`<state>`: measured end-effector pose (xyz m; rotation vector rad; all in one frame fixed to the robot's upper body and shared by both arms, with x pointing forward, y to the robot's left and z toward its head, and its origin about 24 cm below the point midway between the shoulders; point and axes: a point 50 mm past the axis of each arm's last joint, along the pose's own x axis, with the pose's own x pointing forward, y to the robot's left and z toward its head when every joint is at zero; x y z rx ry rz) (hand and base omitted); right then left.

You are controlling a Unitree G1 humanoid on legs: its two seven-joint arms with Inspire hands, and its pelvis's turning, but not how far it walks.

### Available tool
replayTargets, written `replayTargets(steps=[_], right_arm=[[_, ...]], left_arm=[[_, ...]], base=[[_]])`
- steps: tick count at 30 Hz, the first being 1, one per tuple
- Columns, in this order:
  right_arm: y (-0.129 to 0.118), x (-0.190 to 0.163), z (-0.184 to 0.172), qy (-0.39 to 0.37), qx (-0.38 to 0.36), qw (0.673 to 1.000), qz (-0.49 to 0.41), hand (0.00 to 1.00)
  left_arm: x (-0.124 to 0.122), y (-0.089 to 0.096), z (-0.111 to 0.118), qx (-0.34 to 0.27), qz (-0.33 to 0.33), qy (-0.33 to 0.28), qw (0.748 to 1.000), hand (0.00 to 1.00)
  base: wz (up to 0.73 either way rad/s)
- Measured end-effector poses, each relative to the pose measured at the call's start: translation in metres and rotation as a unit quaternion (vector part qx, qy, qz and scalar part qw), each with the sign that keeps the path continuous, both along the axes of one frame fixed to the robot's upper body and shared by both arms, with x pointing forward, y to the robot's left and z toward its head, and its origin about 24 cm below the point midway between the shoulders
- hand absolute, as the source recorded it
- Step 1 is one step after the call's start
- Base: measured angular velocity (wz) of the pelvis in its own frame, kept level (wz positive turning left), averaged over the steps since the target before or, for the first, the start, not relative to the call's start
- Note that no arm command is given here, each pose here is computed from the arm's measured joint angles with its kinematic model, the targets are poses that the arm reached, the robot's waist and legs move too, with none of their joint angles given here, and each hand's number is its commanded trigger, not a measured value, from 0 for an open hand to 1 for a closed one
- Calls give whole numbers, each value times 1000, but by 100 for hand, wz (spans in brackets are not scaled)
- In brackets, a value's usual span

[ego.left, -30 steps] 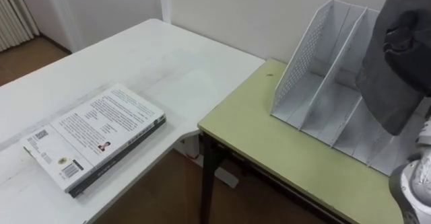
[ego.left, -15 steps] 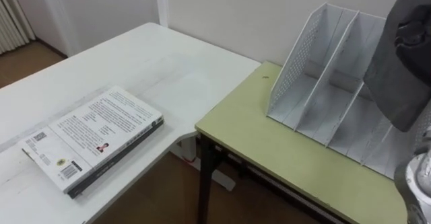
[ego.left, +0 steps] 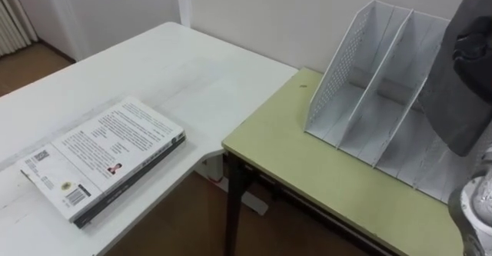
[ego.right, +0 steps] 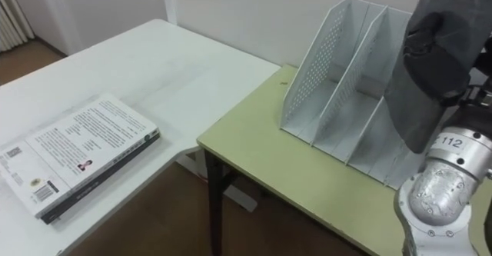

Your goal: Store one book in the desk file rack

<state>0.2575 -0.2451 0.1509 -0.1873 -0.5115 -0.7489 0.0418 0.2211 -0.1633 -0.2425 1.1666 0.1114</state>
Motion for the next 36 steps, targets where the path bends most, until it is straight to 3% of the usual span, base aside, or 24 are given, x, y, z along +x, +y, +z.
replayTargets(steps=[36], right_arm=[[-15,-3,-7,0,36,998,-53,100]], left_arm=[[-1,1,0,5,9,7,1000,0]], base=[[0]])
